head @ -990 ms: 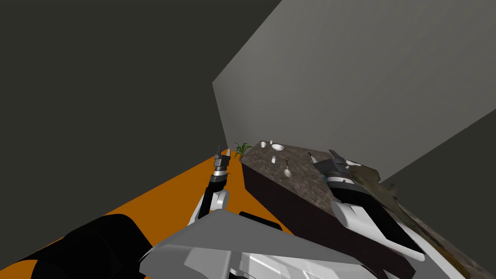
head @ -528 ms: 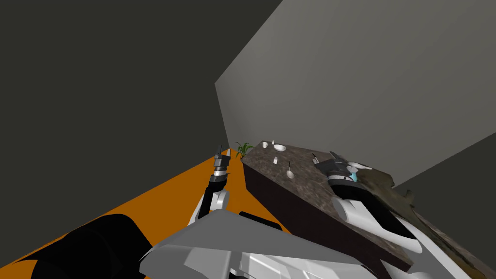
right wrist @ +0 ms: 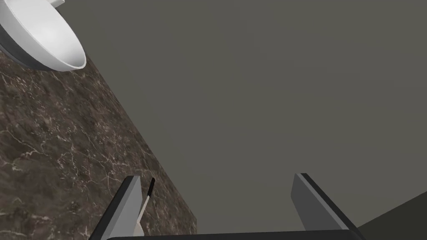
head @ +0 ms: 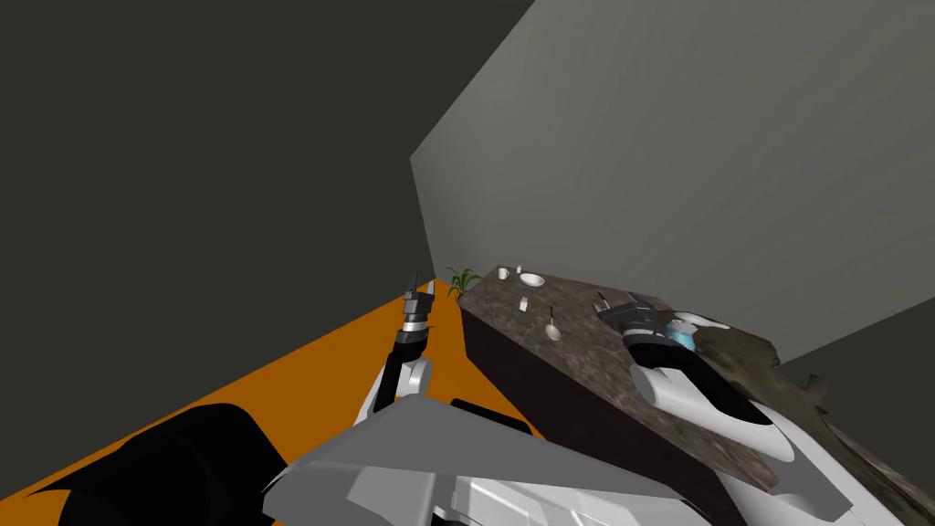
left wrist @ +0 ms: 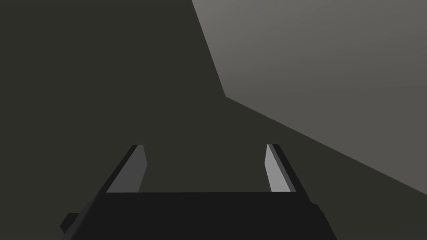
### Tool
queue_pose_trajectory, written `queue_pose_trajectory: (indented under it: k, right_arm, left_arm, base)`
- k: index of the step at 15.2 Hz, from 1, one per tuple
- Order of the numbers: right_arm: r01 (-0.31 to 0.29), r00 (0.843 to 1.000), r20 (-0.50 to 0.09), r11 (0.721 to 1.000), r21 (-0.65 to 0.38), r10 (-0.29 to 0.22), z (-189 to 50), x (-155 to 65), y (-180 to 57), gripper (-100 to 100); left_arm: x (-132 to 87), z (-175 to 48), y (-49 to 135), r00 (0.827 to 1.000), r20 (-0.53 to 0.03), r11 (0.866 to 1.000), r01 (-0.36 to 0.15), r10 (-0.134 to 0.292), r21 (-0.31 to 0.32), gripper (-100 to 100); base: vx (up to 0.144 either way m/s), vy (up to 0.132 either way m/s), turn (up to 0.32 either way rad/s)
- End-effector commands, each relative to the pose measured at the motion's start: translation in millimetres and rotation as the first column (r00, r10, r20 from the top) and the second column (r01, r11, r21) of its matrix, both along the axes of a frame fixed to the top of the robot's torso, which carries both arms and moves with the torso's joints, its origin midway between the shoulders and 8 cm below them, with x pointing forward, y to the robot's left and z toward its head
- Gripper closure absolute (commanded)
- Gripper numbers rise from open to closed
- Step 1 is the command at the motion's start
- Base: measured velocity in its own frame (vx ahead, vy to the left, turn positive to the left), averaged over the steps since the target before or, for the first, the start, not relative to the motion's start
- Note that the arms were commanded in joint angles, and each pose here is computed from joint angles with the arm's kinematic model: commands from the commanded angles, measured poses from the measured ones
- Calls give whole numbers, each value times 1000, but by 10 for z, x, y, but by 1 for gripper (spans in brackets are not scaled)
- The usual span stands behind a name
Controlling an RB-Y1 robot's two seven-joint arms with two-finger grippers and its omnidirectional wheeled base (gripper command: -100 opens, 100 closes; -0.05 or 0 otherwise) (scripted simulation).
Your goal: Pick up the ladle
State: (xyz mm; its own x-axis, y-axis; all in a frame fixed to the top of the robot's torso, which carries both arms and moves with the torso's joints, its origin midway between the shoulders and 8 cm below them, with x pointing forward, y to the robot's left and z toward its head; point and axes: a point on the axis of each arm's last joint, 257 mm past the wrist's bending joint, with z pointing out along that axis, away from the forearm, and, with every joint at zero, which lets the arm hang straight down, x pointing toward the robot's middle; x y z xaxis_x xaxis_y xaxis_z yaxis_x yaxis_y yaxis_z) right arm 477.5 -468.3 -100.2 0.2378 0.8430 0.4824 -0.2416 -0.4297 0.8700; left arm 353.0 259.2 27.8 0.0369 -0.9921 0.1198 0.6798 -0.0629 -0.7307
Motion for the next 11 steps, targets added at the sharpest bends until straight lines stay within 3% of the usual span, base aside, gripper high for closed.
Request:
queue_pose_trajectory:
  k: [1, 2, 9, 11]
  right_arm:
    - [8, 1000, -22, 1000, 18, -8, -62, 14, -16, -100]
    - [34, 999, -31, 996, 77, -31, -112, 53, -167, -100]
    - [87, 991, -110, 982, 166, -69, -359, 68, -350, -100]
    - [125, 986, -134, 964, 234, -95, -452, 83, -497, -100]
  left_arm:
    - [0, 0, 0, 1000, 0, 1000, 0, 0, 0, 0]
    - [0, 0, 0, 1000, 0, 1000, 0, 0, 0, 0]
    - [0, 0, 0, 1000, 0, 1000, 0, 0, 0, 0]
    - [0, 0, 0, 1000, 0, 1000, 0, 0, 0, 0]
  base:
    - [6, 0, -19]
    - [8, 5, 67]
    - [9, 4, 56]
    - [9, 7, 90]
